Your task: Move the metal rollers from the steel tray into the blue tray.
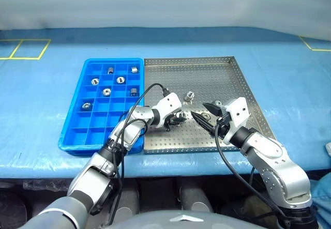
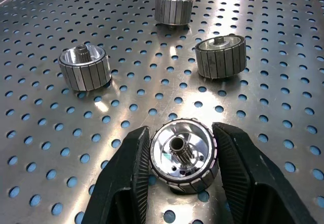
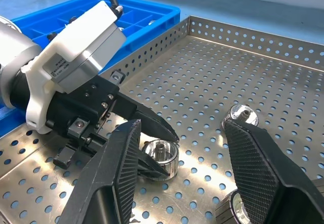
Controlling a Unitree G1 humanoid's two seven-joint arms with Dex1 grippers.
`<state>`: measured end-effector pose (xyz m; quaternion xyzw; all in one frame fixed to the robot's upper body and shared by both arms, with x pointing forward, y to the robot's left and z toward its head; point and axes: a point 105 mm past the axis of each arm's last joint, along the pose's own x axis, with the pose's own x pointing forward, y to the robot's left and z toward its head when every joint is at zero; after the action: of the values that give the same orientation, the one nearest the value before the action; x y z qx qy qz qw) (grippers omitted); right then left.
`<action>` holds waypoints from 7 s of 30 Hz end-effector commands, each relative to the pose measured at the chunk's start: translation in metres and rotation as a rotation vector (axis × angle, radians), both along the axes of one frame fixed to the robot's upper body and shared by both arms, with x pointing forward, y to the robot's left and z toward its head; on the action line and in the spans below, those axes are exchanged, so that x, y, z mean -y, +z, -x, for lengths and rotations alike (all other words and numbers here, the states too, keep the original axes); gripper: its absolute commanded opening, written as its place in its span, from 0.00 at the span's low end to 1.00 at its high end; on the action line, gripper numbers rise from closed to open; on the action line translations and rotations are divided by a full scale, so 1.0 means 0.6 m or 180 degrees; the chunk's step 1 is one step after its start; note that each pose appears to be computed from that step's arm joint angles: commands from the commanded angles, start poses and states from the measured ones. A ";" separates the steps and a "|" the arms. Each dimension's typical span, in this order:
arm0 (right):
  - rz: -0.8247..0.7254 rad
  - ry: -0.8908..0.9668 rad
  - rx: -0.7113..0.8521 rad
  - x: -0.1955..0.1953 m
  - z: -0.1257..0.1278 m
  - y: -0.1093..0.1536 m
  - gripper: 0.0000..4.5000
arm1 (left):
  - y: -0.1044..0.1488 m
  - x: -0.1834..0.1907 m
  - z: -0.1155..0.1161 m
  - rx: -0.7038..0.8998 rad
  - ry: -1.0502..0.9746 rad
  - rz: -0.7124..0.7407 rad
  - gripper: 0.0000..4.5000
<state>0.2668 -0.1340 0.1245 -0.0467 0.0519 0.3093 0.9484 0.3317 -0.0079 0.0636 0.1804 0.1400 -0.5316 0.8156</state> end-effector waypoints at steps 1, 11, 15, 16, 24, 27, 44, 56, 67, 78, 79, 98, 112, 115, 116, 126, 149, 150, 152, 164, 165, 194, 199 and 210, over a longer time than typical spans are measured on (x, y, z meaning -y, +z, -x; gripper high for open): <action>-0.0038 0.0008 0.0208 -0.004 0.000 0.024 0.61 | 0.013 -0.001 -0.007 0.0079 0.0025 0.0017 0.36; -0.0079 0.0110 0.0167 -0.014 -0.001 0.021 0.61 | 0.091 -0.014 -0.009 0.0060 0.0204 0.0870 0.36; -0.0117 0.0276 0.0080 -0.026 0.002 0.013 0.61 | 0.125 -0.047 -0.004 0.0205 0.0396 0.1024 0.36; -0.0143 0.0355 0.0048 -0.032 0.004 0.010 0.61 | 0.133 -0.058 0.002 0.0263 0.0445 0.1019 0.36; -0.0212 0.1180 -0.0250 -0.088 0.019 -0.012 0.61 | 0.161 -0.162 0.059 0.0675 0.0982 0.0540 0.36; -0.0154 0.1434 -0.0330 -0.105 0.017 -0.021 0.61 | 0.165 -0.220 0.075 0.0824 0.1484 0.0234 0.36; -0.0099 0.1654 -0.0360 -0.125 -0.003 -0.028 0.61 | 0.106 -0.365 0.141 0.0393 0.3065 -0.0360 0.36; -0.0112 0.1521 -0.0289 -0.119 -0.007 -0.024 0.61 | 0.080 -0.373 0.113 0.0264 0.3128 -0.0332 0.36; -0.0162 0.1350 -0.0243 -0.109 -0.010 -0.021 0.61 | 0.099 -0.331 0.105 0.0310 0.2748 -0.0032 1.00; 0.0196 0.0835 -0.0050 -0.053 -0.015 -0.006 0.61 | 0.158 -0.136 0.049 0.0440 0.1199 0.1046 1.00; 0.0259 0.0795 -0.0046 -0.047 -0.012 -0.006 0.61 | 0.156 -0.122 0.041 0.0450 0.1116 0.1004 1.00; 0.0717 -0.0388 -0.0246 0.057 0.057 -0.016 0.61 | 0.067 0.072 -0.029 0.0099 -0.0229 0.0577 1.00; 0.0737 -0.0365 -0.0264 0.050 0.065 -0.013 0.61 | 0.026 0.091 -0.011 -0.0084 -0.0390 0.0393 1.00; 0.0732 -0.0331 -0.0256 0.046 0.062 -0.013 0.61 | 0.023 0.089 -0.011 -0.0088 -0.0363 0.0373 1.00; 0.0732 -0.0321 -0.0254 0.046 0.061 -0.013 0.61 | 0.023 0.089 -0.012 -0.0088 -0.0357 0.0372 1.00; 0.0739 -0.0296 -0.0258 0.044 0.055 -0.018 0.61 | 0.019 0.082 -0.014 -0.0074 -0.0326 0.0323 1.00; 0.0713 -0.0189 -0.0359 0.035 0.053 -0.028 0.61 | 0.050 0.030 0.010 0.0099 -0.0115 0.0539 1.00; 0.0712 -0.0177 -0.0368 0.032 0.053 -0.029 0.61 | 0.055 0.033 0.013 0.0111 -0.0158 0.0573 1.00; 0.0721 -0.0190 -0.0362 0.033 0.051 -0.028 0.61 | 0.061 0.046 0.017 0.0110 -0.0248 0.0627 1.00; 0.1302 -0.0827 -0.0479 0.104 0.078 -0.021 0.61 | 0.046 0.144 0.027 -0.0054 -0.0748 0.0638 1.00; 0.1341 -0.0876 -0.0493 0.108 0.082 -0.021 0.61 | 0.044 0.150 0.026 -0.0060 -0.0748 0.0635 1.00; 0.1348 -0.1038 -0.0501 0.106 0.107 -0.020 0.61 | 0.022 0.212 0.014 -0.0018 -0.0638 0.0537 0.91; 0.1344 -0.1028 -0.0495 0.105 0.105 -0.020 0.61 | 0.023 0.208 0.011 0.0022 -0.0636 0.0516 0.58; 0.1313 -0.0923 -0.0492 0.092 0.091 -0.027 0.61 | 0.045 0.198 -0.003 0.0126 -0.0552 0.0659 0.42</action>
<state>0.2092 -0.1894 0.1036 -0.2005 0.2062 0.1580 0.9446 0.3498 -0.0791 0.0502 0.1440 0.1176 -0.5687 0.8013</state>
